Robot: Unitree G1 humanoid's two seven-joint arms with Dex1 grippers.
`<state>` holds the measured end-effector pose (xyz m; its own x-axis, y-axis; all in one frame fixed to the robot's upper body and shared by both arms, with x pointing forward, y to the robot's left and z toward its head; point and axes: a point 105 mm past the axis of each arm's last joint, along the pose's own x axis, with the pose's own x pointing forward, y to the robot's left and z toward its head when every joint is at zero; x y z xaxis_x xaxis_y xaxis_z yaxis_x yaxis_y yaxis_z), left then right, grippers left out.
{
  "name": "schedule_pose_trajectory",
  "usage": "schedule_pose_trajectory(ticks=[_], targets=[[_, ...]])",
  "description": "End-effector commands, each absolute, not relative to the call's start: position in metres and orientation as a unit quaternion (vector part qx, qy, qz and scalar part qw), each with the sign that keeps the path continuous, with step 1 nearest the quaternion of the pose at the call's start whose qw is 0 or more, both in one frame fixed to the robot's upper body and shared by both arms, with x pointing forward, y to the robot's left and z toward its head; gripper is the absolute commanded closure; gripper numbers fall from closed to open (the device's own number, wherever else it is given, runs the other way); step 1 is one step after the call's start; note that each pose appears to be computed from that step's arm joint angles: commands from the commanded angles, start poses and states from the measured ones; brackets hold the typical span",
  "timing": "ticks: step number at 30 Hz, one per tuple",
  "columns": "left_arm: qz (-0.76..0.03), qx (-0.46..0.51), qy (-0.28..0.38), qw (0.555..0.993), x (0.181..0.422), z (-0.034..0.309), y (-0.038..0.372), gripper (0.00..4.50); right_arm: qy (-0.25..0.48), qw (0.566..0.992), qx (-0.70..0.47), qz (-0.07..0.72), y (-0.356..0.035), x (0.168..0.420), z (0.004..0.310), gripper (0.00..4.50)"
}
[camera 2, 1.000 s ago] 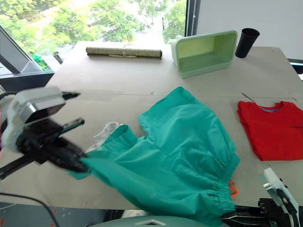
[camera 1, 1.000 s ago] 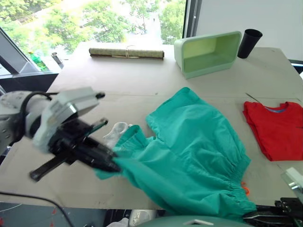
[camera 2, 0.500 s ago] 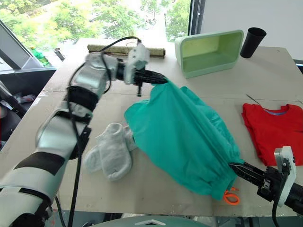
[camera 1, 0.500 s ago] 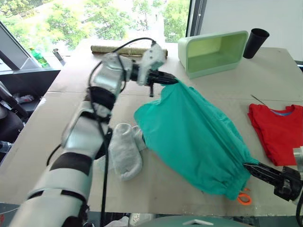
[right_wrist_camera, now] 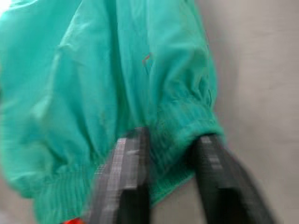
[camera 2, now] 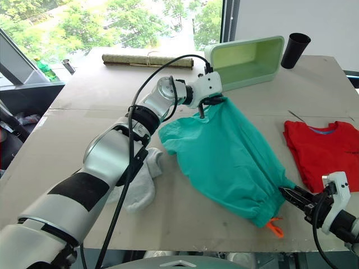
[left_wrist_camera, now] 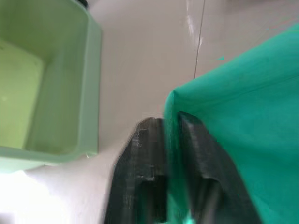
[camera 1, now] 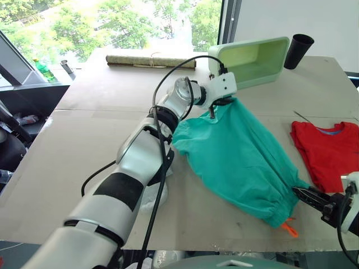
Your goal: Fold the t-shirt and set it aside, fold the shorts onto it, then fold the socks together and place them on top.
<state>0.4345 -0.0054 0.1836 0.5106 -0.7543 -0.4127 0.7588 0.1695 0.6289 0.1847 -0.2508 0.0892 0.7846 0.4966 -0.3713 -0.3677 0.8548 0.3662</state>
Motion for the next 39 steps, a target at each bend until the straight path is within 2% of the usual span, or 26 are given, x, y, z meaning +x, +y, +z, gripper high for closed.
schedule_pose_trajectory(ticks=[1,4,5,14,21,24,26,29,31,32,35,39], targets=[[-0.456,0.428,-0.023,0.780,0.441,0.187,-0.007,2.04,0.208,0.948,0.121,0.210,-0.261,0.191,0.098,1.57],[-0.436,0.422,-0.041,0.794,0.444,0.193,-0.005,0.52,0.207,0.948,0.118,0.212,-0.266,0.187,0.102,0.06],[-0.434,0.413,-0.047,0.799,0.445,0.196,-0.004,0.02,0.207,0.948,0.118,0.211,-0.269,0.186,0.105,0.00],[-0.466,0.409,-0.061,0.782,0.440,0.198,0.032,0.02,0.205,0.958,0.101,0.174,-0.303,0.188,0.120,0.00],[-0.535,0.310,-0.085,0.781,0.424,0.227,0.063,0.02,0.244,0.932,0.146,0.225,-0.274,0.207,0.100,0.00],[-0.595,0.285,-0.064,0.748,0.405,0.221,0.078,0.02,0.249,0.916,0.189,0.252,-0.263,0.213,0.098,0.00],[-0.632,0.277,-0.048,0.722,0.387,0.217,0.093,0.02,0.277,0.904,0.174,0.275,-0.257,0.213,0.091,0.00],[-0.643,0.288,-0.022,0.709,0.366,0.214,0.113,0.00,0.303,0.899,0.113,0.294,-0.256,0.220,0.081,1.25],[-0.638,0.297,-0.007,0.711,0.356,0.212,0.124,0.00,0.310,0.896,0.067,0.310,-0.256,0.227,0.078,2.32],[-0.632,0.294,-0.002,0.717,0.352,0.214,0.128,0.00,0.309,0.895,0.039,0.319,-0.257,0.233,0.079,3.01],[-0.624,0.292,0.010,0.725,0.337,0.217,0.139,0.00,0.299,0.888,-0.065,0.343,-0.260,0.264,0.085,4.33],[-0.629,0.284,0.018,0.724,0.317,0.221,0.139,0.00,0.262,0.869,-0.196,0.371,-0.252,0.322,0.103,4.43]])
